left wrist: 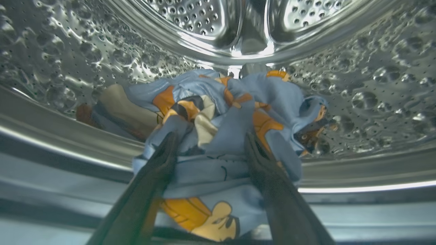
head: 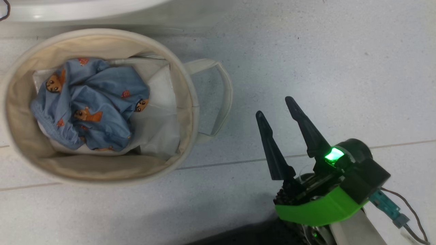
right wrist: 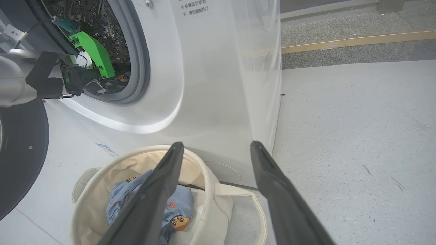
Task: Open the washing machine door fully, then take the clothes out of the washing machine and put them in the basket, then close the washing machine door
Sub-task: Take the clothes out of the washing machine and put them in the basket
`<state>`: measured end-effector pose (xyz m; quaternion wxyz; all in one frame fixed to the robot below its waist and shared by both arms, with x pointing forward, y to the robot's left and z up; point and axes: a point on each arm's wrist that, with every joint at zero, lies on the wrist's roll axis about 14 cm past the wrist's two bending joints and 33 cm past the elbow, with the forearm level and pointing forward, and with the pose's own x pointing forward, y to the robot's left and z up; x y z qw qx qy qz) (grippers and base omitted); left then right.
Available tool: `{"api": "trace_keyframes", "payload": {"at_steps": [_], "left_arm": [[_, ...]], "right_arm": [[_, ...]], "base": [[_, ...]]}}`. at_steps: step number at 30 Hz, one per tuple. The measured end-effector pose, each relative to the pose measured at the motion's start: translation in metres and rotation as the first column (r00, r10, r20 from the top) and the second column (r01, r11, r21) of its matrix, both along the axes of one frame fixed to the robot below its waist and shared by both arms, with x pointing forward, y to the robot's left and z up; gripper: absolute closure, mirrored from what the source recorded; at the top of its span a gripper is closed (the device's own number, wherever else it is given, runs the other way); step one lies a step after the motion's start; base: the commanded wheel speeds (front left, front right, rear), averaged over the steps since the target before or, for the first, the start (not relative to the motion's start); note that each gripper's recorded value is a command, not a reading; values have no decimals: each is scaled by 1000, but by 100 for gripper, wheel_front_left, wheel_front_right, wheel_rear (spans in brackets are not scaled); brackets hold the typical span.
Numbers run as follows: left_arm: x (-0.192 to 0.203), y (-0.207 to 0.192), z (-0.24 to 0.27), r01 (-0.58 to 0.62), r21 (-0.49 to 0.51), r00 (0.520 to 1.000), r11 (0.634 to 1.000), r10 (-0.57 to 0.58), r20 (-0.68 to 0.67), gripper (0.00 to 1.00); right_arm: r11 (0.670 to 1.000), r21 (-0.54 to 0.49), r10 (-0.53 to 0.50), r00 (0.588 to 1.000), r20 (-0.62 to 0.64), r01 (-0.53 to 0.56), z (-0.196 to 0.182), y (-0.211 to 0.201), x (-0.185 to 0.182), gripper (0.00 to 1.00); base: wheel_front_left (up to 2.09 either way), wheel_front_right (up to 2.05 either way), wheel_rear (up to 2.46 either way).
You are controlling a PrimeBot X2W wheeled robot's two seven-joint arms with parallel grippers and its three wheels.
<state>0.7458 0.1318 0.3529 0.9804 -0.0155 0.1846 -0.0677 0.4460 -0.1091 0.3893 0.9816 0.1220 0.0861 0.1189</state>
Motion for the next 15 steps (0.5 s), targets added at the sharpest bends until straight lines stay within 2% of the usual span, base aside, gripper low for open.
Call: {"api": "trace_keyframes", "payload": {"at_steps": [1,2,7,15], "left_arm": [[-1,0,-2,4,5,1000,1000,-4,-17,87],[-2,0,-3,9,11,999,1000,-8,-31,100],[-7,-1,-4,28,28,998,999,-26,-53,100],[-35,0,-2,37,14,996,999,-35,-87,100]], "right_arm": [[1000,0,0,1000,0,0,0,0,0,0],[1000,2,2,1000,0,-2,0,1,0,0],[1000,8,11,1000,7,-11,2,4,1,0],[999,24,31,997,66,-33,27,12,2,0]], "base": [[0,0,0],[0,0,0],[0,0,0],[0,0,0]]}}
